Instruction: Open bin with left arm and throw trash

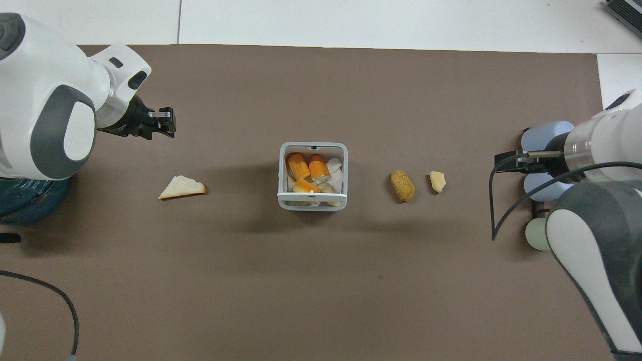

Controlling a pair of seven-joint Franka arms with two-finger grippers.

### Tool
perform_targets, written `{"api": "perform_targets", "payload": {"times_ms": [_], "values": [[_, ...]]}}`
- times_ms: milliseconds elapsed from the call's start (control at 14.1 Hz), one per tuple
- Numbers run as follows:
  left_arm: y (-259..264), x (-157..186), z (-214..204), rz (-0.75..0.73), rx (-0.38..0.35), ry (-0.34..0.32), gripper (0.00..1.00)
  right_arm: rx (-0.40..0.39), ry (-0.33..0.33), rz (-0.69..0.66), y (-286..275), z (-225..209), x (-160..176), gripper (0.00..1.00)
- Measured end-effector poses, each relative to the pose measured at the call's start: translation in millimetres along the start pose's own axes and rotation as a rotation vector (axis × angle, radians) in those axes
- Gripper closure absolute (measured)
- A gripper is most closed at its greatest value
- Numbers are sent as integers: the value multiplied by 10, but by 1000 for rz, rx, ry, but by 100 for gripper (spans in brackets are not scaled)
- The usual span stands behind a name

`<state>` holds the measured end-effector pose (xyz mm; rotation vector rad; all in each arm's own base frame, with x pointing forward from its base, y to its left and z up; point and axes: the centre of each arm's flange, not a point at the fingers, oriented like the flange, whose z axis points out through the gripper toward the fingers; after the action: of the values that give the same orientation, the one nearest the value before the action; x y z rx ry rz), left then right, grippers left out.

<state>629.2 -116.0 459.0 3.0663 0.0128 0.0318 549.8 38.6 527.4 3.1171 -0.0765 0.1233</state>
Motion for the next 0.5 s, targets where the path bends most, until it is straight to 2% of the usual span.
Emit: {"api": "perform_targets", "payload": {"times_ms": [213,284,427,498], "values": [[-244,-208,272,84,2,5,7,4,4,-20,-101,484,-50,0],[-345,-266,336,124,3,4,0,4,-13,-30,-157,656,-77,0],[-502,-371,455,238,4,4,0,3,-49,-48,-253,999,-105,0],[-534,-404,513,305,5,7,0,6,-45,-56,-298,1165,-90,0]]}}
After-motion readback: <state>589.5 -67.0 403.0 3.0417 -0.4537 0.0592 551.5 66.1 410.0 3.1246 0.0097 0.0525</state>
